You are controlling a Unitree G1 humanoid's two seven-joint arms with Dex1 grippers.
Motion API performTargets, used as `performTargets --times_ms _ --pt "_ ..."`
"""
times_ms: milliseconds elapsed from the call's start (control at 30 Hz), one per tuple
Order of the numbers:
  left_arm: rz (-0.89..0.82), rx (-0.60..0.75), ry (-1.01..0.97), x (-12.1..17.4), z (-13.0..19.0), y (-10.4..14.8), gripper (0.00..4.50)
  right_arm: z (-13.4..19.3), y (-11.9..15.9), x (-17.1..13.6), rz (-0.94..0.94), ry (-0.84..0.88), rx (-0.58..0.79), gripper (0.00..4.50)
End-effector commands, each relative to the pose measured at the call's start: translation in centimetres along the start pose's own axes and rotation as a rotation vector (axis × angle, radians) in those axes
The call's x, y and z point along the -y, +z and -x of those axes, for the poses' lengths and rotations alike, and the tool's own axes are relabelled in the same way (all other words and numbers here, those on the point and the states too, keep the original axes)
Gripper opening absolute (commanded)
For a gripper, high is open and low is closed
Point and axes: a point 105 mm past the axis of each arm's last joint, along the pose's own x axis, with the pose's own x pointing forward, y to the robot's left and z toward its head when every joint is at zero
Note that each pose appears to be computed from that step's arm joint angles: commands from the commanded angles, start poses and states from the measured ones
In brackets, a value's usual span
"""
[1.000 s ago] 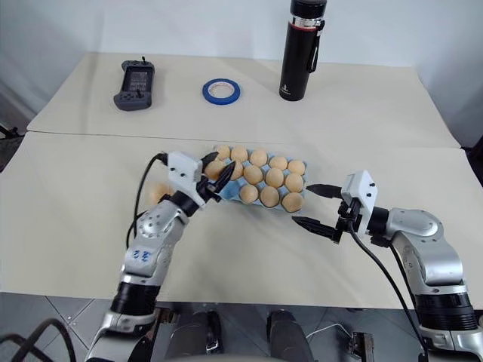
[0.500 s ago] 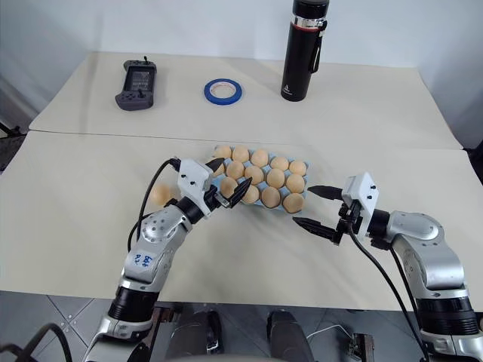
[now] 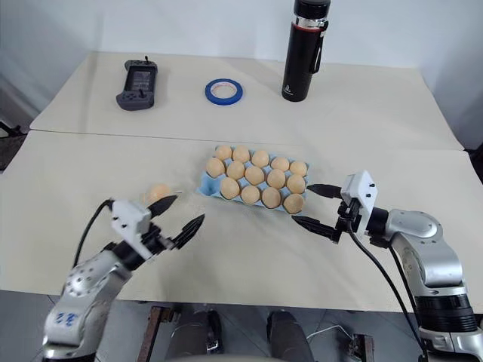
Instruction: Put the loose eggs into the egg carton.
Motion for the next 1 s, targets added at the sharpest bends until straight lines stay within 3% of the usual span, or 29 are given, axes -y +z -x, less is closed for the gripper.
performTargets --times_ms 33,200,367,600,1000 --pt "-0.019 0.022 0.065 -1.7 2.9 0.6 4.48 0.0 1.0 -0.1 0.028 0.012 0.031 4.5" --pt "-0.037 -0.002 0.157 -3.6 5.0 0.2 4.48 -0.1 1.0 0.0 0.028 0.012 0.032 4.5" --pt "-0.056 0.016 0.262 -5.6 4.9 0.6 4.48 -0.3 1.2 0.3 0.034 0.012 0.042 4.5" --pt "-0.056 0.077 0.393 -8.5 1.3 1.1 4.48 0.2 2.5 -1.1 0.038 0.109 0.133 4.5" --pt "-0.072 0.032 0.3 -7.8 -3.5 -1.2 4.48 0.6 2.4 -2.6 0.006 0.148 0.141 4.5"
